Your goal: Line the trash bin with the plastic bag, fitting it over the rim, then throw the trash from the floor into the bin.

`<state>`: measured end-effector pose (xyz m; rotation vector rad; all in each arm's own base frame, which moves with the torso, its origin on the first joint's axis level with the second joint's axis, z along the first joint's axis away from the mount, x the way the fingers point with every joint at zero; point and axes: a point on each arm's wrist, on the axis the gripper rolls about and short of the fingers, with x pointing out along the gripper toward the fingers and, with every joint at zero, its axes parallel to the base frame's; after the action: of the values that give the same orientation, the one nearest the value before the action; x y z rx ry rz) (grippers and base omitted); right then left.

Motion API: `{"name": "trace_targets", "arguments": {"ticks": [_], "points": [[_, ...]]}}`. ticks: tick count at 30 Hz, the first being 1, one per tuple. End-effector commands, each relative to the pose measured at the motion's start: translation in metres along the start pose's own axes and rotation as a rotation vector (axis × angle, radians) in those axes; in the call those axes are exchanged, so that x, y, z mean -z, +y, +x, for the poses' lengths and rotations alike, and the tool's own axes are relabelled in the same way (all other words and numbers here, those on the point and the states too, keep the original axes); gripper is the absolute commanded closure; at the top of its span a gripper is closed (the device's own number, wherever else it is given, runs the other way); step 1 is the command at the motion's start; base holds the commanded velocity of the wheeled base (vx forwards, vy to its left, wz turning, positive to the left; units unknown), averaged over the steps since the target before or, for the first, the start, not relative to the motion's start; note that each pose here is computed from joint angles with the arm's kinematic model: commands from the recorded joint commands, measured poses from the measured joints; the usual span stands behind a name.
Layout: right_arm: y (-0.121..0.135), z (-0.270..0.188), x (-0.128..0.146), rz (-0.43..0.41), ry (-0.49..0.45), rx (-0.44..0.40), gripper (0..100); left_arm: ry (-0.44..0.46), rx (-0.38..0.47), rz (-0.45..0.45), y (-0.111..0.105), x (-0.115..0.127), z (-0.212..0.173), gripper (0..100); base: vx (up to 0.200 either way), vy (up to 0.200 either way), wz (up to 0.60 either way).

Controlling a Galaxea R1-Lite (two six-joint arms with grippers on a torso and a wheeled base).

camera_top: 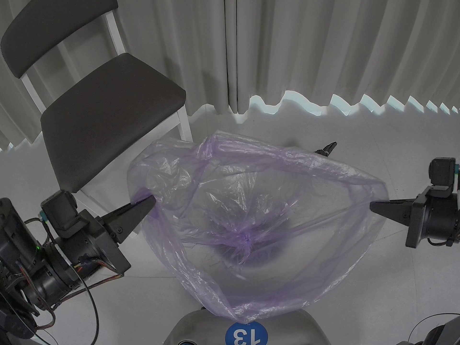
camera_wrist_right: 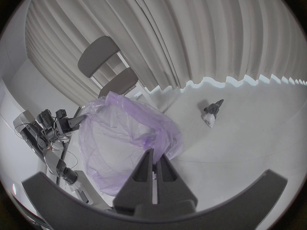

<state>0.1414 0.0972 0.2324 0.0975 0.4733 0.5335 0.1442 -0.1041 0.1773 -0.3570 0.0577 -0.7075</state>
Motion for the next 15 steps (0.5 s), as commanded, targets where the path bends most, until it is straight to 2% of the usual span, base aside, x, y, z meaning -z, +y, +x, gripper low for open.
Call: {"name": "trace_targets", "arguments": {"ticks": [1,4,9,15], "points": [[-0.007,0.033,0.004,0.046,0.071,0.018,100,0.081,-0.046,-0.053,0.012,0.017,0.020,100,0.000,0.000,0.00],[-0.014,0.040,0.003,0.063,0.079,0.012,100,0.103,-0.057,-0.078,0.016,0.027,0.030,100,0.000,0.000,0.00],[-0.028,0.047,0.003,0.098,0.101,0.022,100,0.083,-0.065,-0.113,0.021,0.033,0.040,100,0.000,0.000,0.00],[-0.041,0.063,0.010,0.134,0.168,0.017,100,0.099,-0.108,-0.135,0.039,0.048,0.051,100,0.000,0.000,0.00]]}}
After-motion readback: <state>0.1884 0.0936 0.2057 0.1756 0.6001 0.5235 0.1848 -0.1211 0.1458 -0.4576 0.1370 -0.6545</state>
